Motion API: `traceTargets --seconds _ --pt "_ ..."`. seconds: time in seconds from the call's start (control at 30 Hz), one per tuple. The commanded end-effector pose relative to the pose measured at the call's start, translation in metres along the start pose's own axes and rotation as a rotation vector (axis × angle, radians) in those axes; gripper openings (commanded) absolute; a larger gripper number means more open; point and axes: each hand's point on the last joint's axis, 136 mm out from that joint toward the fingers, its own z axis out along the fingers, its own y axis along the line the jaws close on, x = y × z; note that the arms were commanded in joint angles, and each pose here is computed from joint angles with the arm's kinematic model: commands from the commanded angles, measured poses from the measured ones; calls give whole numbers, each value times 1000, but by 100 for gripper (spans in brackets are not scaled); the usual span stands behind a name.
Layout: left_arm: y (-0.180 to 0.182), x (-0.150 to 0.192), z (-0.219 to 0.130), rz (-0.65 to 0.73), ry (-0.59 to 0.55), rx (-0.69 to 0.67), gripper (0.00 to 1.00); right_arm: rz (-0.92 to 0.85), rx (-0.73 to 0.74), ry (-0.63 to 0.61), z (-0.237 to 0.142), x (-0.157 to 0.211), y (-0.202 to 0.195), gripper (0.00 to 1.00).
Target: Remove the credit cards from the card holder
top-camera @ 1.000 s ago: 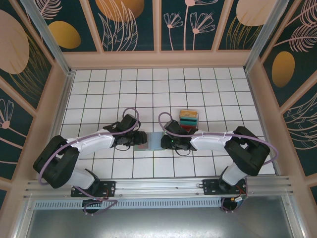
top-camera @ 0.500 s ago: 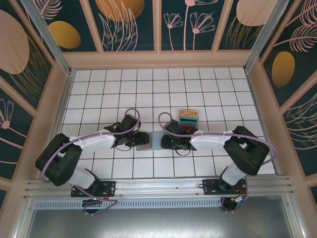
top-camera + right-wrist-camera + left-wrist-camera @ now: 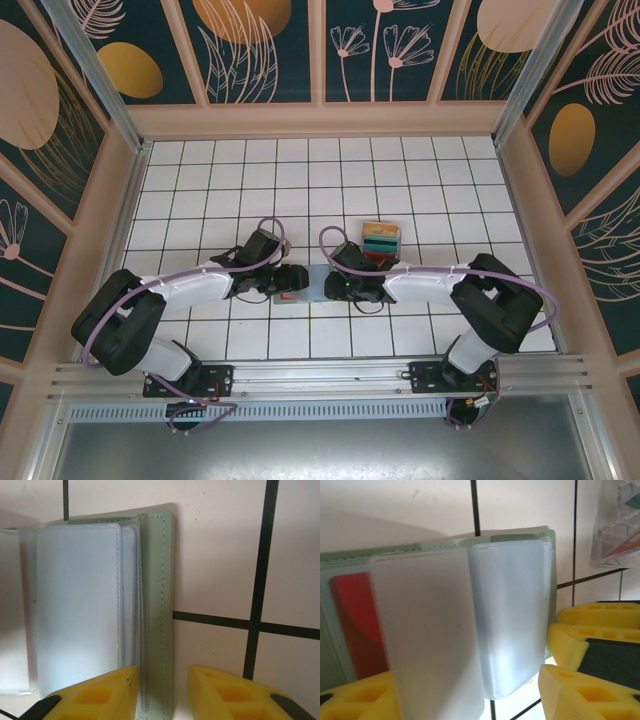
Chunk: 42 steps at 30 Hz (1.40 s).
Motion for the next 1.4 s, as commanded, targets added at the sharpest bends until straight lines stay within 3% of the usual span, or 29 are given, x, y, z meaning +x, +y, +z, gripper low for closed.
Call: traceTargets --seconds 0.0,0.1,0.2,0.47,0.77,1.07,1.37 --pt "-14 -3 -4 23 -4 55 68 6 -4 37 11 9 0 34" --pt "-15 -4 -6 26 -10 56 82 11 -2 31 10 7 0 34" --pt "-18 -6 -9 30 -19 64 86 11 0 31 10 7 -1 34" --pt "-48 -15 -21 66 -40 167 71 15 7 25 10 4 -2 34" --pt "-68 -8 -8 109 42 232 56 84 -15 -65 -13 -14 -11 35" --pt "-32 -19 -18 60 -58 74 39 86 -56 -99 -24 -29 1 36" --pt "18 -22 -28 -6 -102 -76 31 44 -152 -113 -34 -51 37 36"
